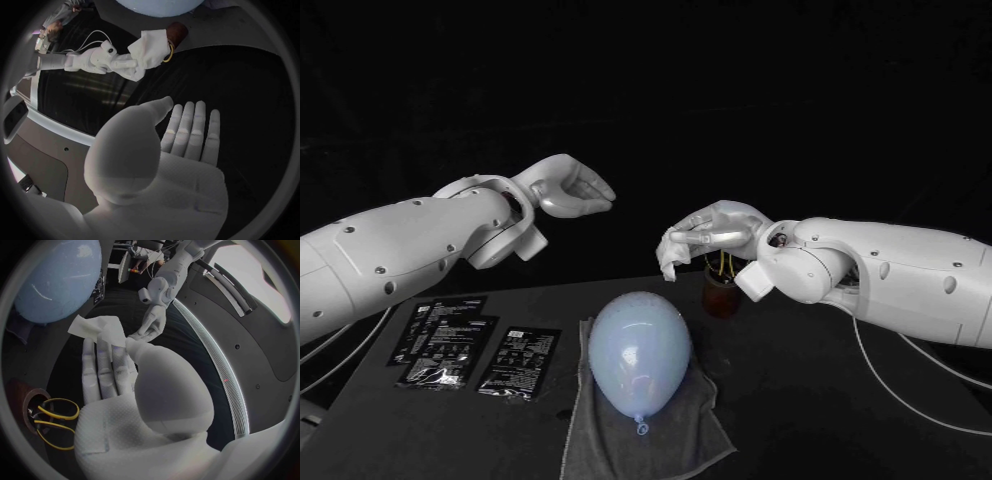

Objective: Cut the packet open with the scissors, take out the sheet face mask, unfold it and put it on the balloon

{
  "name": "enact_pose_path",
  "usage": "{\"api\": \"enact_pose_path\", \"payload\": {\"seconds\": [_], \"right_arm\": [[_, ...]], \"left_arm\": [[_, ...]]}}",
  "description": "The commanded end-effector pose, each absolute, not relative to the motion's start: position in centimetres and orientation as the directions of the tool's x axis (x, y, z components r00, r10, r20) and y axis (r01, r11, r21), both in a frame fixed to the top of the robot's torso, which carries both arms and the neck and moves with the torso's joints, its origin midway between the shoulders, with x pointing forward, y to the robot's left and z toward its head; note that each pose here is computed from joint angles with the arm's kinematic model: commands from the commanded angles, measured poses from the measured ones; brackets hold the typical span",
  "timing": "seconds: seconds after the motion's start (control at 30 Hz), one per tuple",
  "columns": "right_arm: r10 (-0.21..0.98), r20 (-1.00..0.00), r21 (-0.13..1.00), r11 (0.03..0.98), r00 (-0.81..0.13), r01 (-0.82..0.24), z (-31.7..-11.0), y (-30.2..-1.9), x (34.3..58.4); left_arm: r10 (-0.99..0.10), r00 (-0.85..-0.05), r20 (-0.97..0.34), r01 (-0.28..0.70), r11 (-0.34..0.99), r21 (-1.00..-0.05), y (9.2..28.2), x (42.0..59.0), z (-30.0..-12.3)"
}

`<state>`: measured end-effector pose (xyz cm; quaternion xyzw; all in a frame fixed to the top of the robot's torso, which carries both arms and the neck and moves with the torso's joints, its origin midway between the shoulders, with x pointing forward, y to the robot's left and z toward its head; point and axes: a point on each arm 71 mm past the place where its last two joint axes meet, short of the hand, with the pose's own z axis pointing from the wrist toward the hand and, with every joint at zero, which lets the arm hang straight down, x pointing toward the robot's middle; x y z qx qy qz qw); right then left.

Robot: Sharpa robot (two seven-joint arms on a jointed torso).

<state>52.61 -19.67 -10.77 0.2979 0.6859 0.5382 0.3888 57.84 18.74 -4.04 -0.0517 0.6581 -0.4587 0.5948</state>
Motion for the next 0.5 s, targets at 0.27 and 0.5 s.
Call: {"api": "enact_pose_path", "payload": {"seconds": [0.27, 0.5], "right_arm": [[0.822, -0.197, 0.98, 0.171, -0.534, -0.098, -9.9, -20.1, 51.5], [0.76, -0.213, 0.977, 0.153, -0.614, -0.149, -9.4, -20.2, 49.5]], "left_arm": [[-0.758, -0.505, -0.413, 0.203, 0.361, -0.91, 18.0, 55.2, -6.2], [-0.742, -0.623, -0.248, 0.059, 0.272, -0.96, 16.4, 53.2, -7.9]]}}
